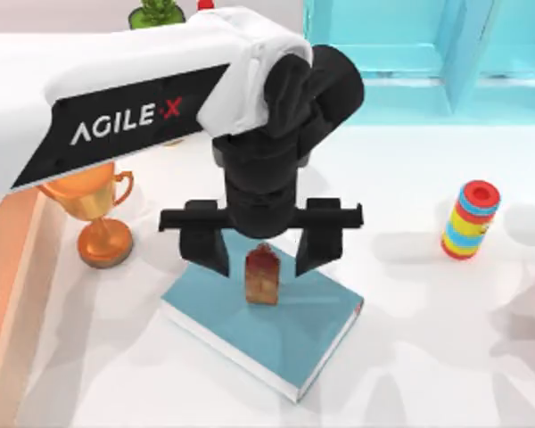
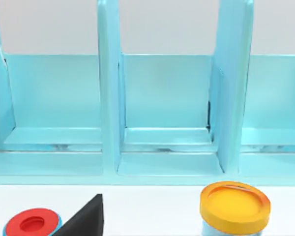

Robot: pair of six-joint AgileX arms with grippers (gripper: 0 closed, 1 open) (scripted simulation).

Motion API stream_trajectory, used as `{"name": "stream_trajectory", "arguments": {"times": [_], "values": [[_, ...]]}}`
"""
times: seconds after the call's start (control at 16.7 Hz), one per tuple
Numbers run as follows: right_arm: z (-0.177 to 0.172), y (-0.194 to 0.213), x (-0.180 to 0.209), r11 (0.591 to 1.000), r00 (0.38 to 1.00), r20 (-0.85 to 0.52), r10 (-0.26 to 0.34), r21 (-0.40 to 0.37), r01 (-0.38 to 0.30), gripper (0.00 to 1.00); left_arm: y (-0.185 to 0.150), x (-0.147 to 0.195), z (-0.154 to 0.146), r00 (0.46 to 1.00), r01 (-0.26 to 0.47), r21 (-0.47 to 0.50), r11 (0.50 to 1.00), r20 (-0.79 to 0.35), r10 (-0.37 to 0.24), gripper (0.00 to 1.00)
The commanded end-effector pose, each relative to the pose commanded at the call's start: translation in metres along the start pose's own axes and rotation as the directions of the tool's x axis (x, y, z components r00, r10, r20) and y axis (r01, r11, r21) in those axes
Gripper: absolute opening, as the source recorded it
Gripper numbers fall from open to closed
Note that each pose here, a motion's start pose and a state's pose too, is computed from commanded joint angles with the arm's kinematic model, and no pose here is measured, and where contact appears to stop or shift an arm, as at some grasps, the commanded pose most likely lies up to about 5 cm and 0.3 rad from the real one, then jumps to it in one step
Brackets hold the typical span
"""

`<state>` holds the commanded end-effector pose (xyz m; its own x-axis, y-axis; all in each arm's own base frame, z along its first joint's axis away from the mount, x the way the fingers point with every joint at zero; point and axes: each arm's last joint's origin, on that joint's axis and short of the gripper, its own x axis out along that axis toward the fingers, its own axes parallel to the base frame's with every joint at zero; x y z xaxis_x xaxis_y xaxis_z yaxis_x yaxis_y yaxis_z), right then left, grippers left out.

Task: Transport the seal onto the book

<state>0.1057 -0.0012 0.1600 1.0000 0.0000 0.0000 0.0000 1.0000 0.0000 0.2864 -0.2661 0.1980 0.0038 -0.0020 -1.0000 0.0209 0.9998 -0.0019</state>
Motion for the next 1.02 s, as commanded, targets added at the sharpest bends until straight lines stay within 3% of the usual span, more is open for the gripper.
{"name": "stream_trajectory", "arguments": {"times": [0.6, 1.02], "values": [[0.0, 0.0, 0.0, 1.0, 1.0, 0.0, 0.0, 0.0, 0.0, 1.0, 0.0, -0.001, 0.0, 1.0, 0.0, -0.001, 1.0, 0.0, 0.0, 1.0], [0.0, 0.0, 0.0, 1.0, 1.0, 0.0, 0.0, 0.0, 0.0, 1.0, 0.0, -0.03, 0.0, 1.0, 0.0, -0.001, 1.0, 0.0, 0.0, 1.0]]}}
